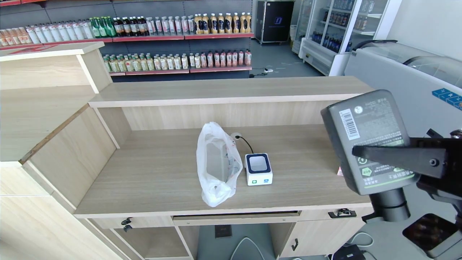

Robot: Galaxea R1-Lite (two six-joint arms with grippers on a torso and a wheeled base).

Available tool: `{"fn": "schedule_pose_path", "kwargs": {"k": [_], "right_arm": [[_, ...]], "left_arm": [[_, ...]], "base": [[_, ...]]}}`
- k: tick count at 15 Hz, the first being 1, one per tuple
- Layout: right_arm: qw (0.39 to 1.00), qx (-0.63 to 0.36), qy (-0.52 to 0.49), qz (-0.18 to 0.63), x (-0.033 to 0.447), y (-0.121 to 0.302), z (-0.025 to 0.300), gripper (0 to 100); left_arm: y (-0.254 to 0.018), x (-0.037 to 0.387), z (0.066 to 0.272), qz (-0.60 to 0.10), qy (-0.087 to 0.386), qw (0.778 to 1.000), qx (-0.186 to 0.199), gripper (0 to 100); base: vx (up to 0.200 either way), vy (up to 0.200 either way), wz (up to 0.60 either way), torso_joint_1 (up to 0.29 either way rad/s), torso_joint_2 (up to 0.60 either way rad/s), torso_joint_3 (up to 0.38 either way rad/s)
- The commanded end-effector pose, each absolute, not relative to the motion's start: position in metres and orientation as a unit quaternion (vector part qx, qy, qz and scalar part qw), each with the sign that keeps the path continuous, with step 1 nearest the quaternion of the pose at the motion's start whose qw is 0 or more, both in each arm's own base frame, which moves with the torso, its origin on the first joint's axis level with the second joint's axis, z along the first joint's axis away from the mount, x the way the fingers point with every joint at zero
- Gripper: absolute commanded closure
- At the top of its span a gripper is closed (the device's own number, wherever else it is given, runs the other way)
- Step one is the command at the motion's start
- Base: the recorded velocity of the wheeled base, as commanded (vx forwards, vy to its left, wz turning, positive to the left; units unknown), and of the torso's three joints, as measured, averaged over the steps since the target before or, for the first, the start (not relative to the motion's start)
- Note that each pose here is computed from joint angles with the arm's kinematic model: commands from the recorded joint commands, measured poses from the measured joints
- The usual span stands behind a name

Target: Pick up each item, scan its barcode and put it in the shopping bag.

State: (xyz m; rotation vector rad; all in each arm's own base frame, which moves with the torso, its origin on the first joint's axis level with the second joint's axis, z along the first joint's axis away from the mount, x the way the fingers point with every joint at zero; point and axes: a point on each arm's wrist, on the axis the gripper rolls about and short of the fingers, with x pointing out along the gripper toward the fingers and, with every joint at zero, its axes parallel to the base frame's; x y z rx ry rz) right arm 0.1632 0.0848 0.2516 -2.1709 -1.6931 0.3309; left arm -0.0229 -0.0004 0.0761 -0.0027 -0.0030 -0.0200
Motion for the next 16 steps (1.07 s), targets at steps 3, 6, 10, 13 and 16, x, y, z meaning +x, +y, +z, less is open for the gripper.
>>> {"fn": "schedule_pose_path", "kwargs": {"k": [3, 6, 10, 13, 16], "right_arm": [[0.095, -0.728, -0.674, 0.079, 0.149, 0.114, 0.241, 100], [0.091, -0.726, -0.679, 0.067, 0.149, 0.115, 0.247, 100], [0.088, -0.723, -0.683, 0.049, 0.143, 0.113, 0.255, 100], [0.087, -0.705, -0.702, 0.056, 0.129, 0.115, 0.253, 100], [0.089, -0.704, -0.702, 0.059, 0.121, 0.11, 0.255, 100]], "left_arm": [[0.0, -0.023, 0.076, -0.01, -0.001, 1.0, -0.002, 0], [0.0, -0.023, 0.076, -0.01, -0.001, 1.0, -0.002, 0], [0.0, -0.023, 0.076, -0.01, -0.001, 1.0, -0.002, 0], [0.0, -0.023, 0.076, -0.01, -0.001, 1.0, -0.002, 0], [0.0, -0.023, 0.076, -0.01, -0.001, 1.0, -0.002, 0]], "base": [[0.0, 0.0, 0.0, 0.0, 0.0, 0.0], [0.0, 0.0, 0.0, 0.0, 0.0, 0.0], [0.0, 0.0, 0.0, 0.0, 0.0, 0.0], [0.0, 0.0, 0.0, 0.0, 0.0, 0.0], [0.0, 0.0, 0.0, 0.0, 0.0, 0.0]]}}
